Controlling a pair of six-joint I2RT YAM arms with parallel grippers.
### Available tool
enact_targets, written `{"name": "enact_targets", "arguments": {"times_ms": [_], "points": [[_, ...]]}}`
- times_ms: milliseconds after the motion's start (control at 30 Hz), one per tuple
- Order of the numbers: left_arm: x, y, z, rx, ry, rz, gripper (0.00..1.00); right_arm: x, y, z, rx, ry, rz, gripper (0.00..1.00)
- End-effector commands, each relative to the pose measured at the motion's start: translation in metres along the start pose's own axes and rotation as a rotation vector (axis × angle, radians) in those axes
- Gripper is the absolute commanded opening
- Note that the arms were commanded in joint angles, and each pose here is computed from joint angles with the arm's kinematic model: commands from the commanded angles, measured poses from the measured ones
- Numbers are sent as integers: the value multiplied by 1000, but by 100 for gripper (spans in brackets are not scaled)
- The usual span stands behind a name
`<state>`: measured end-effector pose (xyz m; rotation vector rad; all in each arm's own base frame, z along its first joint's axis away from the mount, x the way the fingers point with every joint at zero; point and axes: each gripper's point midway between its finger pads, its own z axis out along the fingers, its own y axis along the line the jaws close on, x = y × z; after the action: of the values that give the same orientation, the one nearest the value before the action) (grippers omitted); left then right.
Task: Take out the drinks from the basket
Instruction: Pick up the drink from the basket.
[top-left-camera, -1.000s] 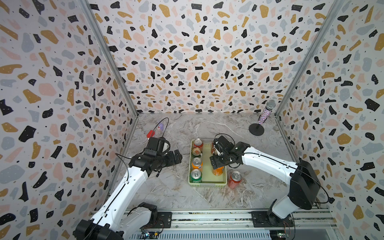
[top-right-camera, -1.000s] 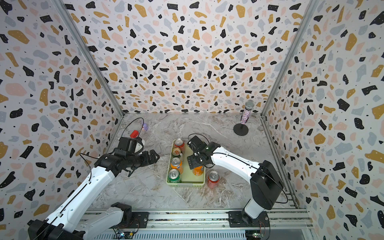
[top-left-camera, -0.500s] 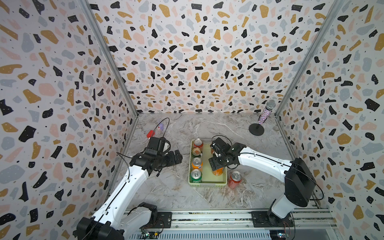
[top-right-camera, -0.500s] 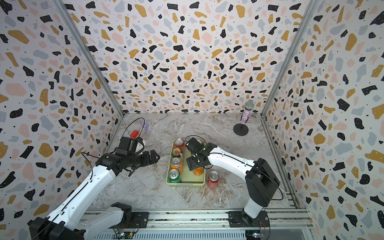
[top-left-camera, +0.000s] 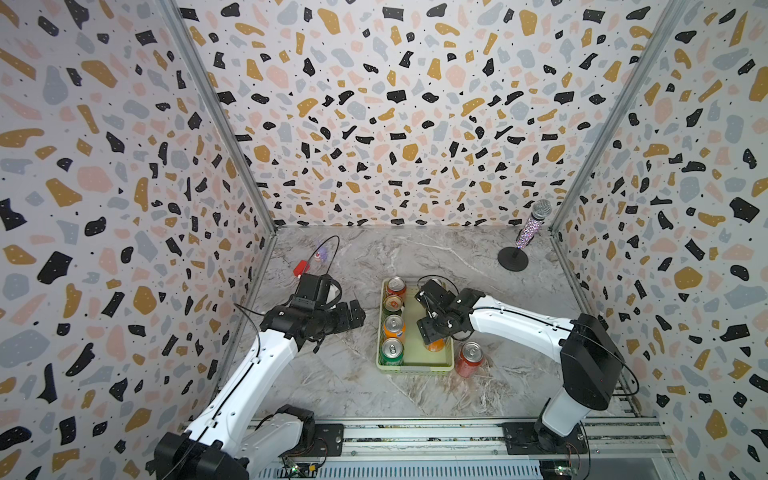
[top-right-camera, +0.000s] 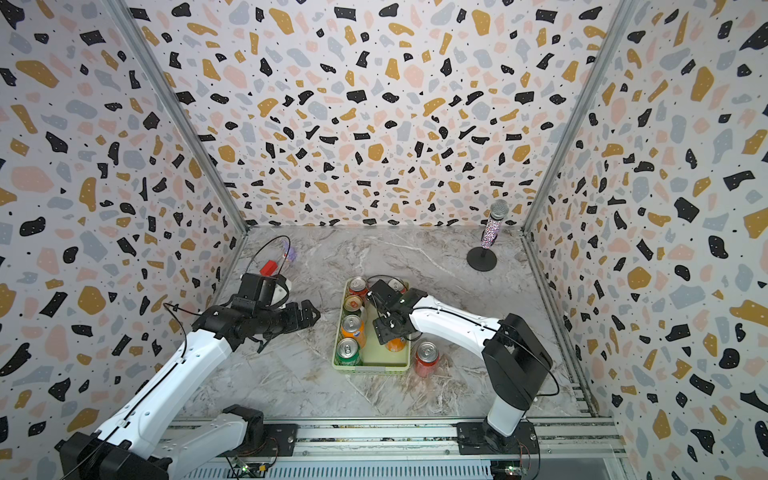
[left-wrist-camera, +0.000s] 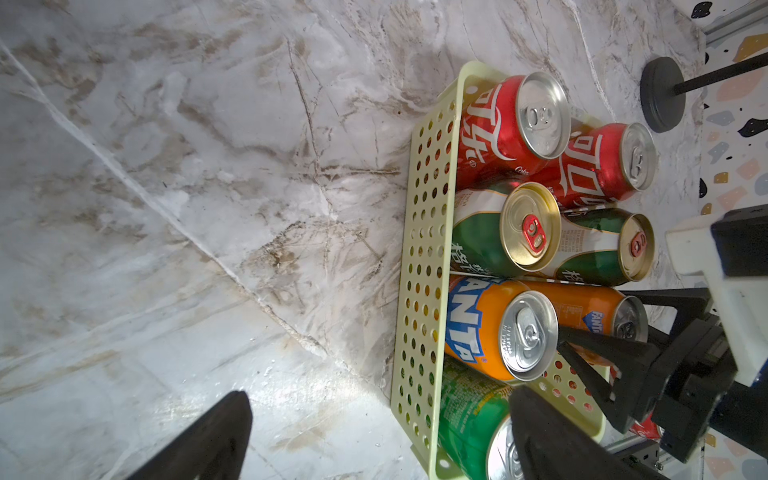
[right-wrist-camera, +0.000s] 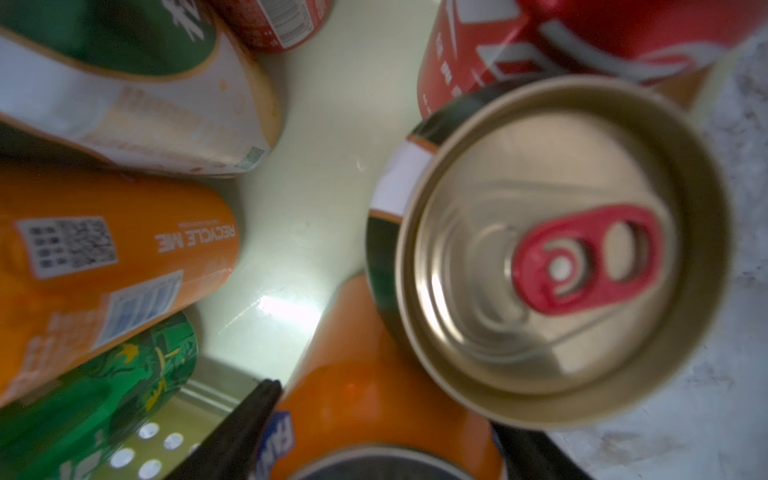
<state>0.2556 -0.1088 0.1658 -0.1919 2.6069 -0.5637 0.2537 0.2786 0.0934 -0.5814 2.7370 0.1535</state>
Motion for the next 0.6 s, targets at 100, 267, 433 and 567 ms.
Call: {"name": "enact_targets", "arguments": {"times_ms": [100,267,433,567], "points": [[-4,-4,-4,17,-21,12,100,-8,0,-30,3,-46,-5,49],[-4,-4,-6,21,-29,9,100,-15,5,-56,-54,-94,-5,26],[-5,-10,-11,50,-38,-5,100,-25,9,-93,-104,-161,-24,21],[-6,-16,-14,83,-37,-18,100,-34,6,-121,-121,-213,-42,20]]}}
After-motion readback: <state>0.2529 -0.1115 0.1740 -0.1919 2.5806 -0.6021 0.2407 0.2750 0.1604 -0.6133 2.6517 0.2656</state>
